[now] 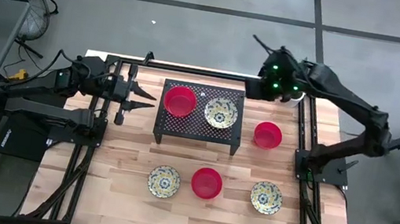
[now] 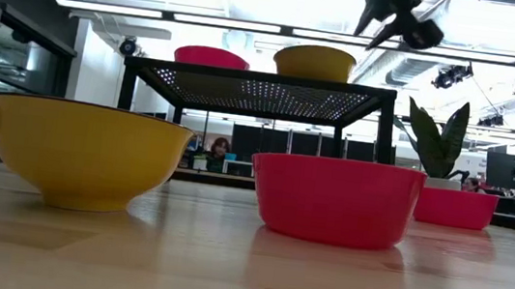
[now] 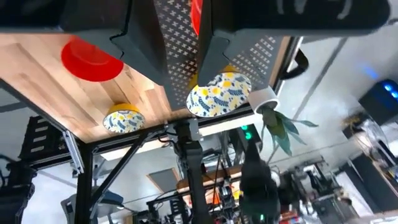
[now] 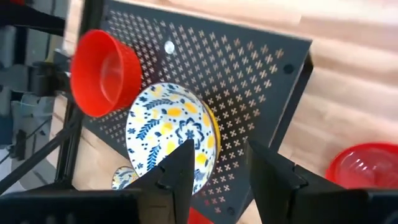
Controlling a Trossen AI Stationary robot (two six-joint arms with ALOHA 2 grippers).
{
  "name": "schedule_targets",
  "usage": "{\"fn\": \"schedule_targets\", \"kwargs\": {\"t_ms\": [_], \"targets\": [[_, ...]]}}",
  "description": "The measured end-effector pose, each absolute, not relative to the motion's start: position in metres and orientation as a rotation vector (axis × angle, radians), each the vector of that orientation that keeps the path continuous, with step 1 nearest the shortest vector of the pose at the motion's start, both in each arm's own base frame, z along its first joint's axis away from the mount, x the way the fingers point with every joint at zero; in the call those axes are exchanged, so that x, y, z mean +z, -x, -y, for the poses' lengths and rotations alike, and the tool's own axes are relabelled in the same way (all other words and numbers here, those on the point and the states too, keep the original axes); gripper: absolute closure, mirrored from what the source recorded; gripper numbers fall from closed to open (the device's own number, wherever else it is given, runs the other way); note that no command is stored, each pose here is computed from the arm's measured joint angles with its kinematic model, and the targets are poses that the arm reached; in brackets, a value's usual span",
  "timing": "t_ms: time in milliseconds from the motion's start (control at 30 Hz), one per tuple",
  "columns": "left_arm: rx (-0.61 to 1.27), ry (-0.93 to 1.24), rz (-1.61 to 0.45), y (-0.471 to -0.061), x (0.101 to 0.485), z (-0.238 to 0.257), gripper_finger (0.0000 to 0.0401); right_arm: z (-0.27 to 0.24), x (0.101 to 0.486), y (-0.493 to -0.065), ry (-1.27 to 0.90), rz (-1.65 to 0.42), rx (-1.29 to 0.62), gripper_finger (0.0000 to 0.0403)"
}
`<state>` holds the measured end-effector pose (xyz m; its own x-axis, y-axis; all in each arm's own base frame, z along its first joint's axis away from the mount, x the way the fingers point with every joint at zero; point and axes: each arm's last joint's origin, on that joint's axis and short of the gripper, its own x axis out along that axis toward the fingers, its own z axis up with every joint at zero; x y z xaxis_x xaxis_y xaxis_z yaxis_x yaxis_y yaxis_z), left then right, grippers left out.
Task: Pick & Place Mini bowls
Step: Stack the left yellow patterned bowl on top of the yellow patterned bowl on the shelf
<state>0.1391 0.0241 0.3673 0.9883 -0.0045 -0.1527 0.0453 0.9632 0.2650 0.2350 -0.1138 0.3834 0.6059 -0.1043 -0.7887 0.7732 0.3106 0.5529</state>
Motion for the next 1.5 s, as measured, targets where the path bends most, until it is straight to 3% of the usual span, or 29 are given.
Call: {"fn": "schedule_targets", "kwargs": {"t_ms": [300,633,1500], "targets": [[-0.009,-0.029,-0.189,-0.138,0.364,-0.024,0.0318,0.092,0.407,-0.209,-0.907,-0.685,-0.536,0.0274],[0.036,0.292,-0.465,-0.134,0.338,-0.017,0.0318,0.062,0.412,-0.188,-0.743,-0.812,-0.407,0.0274],[0.125,0.500,-0.674,-0.196,0.288,0.103,0.0318,0.009,0.411,-0.183,-0.422,-0.965,-0.136,0.0274]]}}
